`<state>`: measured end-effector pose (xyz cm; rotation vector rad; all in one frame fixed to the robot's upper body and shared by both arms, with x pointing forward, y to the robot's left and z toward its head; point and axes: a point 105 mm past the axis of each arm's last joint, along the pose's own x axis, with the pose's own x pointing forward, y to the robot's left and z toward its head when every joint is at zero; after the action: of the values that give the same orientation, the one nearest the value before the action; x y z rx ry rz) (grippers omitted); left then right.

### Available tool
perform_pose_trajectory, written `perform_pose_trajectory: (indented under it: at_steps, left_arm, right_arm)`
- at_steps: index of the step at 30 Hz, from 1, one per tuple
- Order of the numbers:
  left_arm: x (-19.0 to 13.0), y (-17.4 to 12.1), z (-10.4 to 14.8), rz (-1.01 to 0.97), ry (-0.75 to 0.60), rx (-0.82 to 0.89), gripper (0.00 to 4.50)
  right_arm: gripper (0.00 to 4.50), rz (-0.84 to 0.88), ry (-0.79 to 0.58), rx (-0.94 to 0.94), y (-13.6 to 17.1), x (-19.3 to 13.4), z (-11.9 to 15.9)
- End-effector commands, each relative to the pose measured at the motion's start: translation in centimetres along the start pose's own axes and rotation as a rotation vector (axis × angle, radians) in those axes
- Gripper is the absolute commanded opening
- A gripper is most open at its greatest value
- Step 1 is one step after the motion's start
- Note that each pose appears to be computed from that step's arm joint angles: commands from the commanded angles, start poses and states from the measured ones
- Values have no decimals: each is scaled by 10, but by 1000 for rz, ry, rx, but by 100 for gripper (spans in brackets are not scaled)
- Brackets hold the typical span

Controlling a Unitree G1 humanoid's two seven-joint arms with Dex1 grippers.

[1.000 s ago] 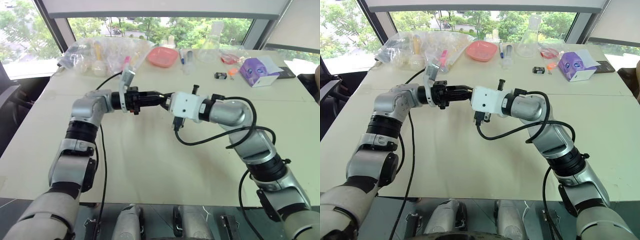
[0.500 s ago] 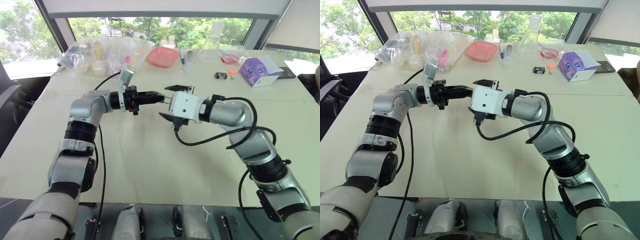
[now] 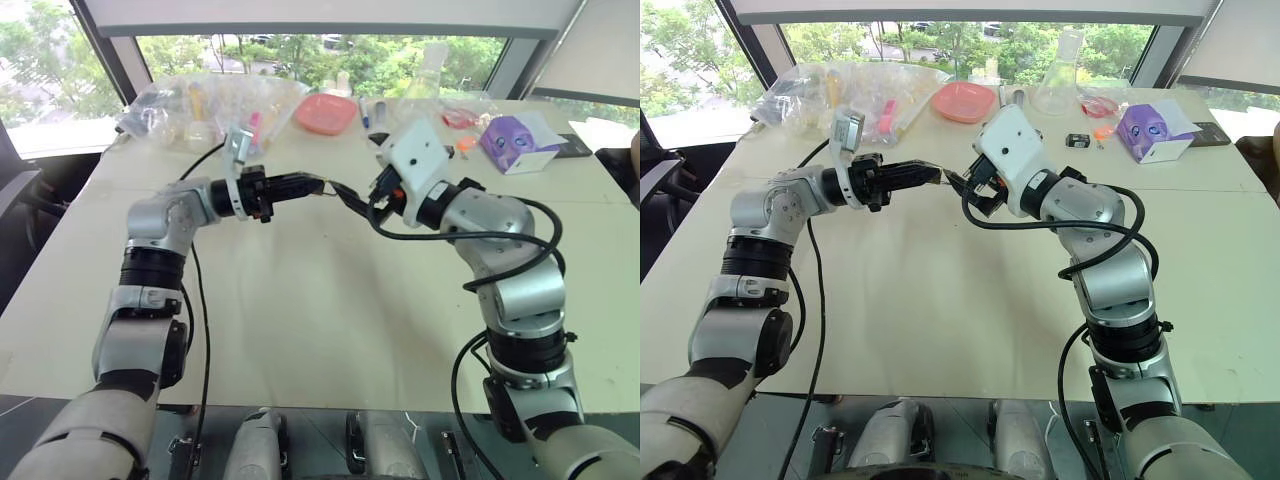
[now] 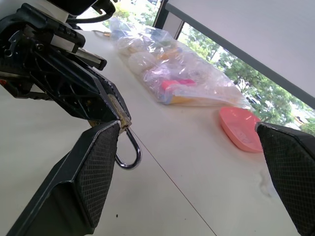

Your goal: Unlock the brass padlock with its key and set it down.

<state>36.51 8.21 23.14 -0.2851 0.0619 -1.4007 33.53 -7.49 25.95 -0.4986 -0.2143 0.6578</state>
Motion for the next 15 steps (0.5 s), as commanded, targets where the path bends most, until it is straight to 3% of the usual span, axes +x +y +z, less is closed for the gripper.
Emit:
perform_pose_trajectory:
  at_steps: [1, 8, 15]
  left_arm:
    - [3, -16, 28, -63, -54, 67, 11]
    - [1, -24, 25, -86, -35, 81, 11]
    - [-1, -21, 23, -64, -22, 88, 11]
  right_arm:
    - [445, -19, -7, -18, -3, -1, 0]
    - [445, 14, 25, -13, 1, 4, -10]
    - [445, 35, 18, 113, 3, 5, -10]
